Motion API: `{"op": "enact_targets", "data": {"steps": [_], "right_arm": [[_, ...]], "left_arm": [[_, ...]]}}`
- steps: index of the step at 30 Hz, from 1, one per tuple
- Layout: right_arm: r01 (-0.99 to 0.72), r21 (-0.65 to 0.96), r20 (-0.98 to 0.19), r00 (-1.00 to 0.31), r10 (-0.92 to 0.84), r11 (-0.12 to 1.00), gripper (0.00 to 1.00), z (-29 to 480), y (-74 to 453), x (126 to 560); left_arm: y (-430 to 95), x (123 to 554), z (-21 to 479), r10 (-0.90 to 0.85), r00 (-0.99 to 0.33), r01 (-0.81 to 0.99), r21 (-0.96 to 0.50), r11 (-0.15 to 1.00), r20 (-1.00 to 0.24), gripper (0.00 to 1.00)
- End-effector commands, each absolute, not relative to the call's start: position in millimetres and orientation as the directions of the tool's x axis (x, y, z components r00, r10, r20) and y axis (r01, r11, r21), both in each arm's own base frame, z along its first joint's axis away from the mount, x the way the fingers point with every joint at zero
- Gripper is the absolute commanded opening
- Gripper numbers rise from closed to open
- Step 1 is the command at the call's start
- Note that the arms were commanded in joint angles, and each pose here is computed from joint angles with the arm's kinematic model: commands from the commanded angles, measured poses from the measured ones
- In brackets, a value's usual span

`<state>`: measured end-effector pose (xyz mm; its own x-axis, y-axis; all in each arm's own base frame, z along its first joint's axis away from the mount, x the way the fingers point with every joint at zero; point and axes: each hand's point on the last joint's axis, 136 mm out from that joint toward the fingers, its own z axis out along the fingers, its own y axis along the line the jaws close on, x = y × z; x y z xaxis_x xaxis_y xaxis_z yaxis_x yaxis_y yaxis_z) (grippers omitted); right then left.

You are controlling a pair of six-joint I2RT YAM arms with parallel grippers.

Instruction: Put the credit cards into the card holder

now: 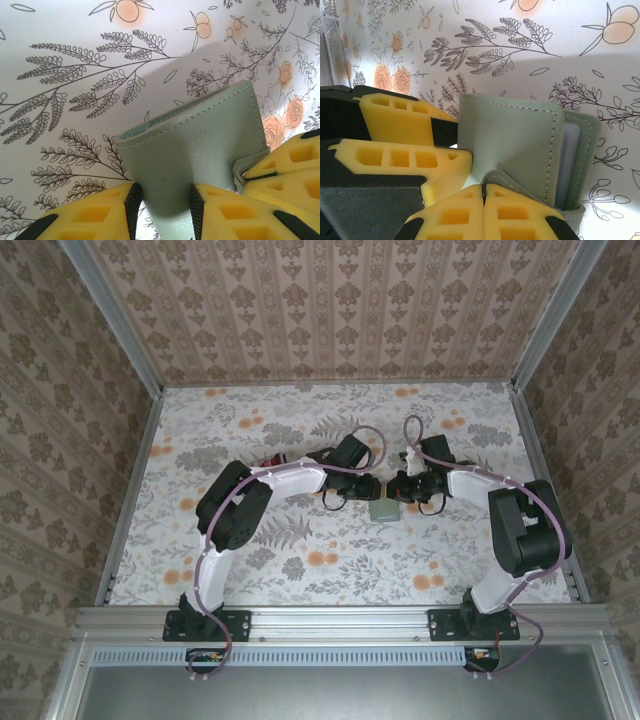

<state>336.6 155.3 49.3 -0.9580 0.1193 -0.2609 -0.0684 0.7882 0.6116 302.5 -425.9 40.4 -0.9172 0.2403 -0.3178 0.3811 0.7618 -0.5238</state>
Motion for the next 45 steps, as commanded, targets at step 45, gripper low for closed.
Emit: {"op": "enact_targets", "data": {"steps": [45], "right_arm": [[0.022, 0.442, -0.063, -0.996, 0.056, 0.897, 0.0, 11, 140, 287]], "left_arm": [[-433, 298, 36, 0.259, -0.909, 0.403, -0.527, 0.748, -0.327, 0.35]]}}
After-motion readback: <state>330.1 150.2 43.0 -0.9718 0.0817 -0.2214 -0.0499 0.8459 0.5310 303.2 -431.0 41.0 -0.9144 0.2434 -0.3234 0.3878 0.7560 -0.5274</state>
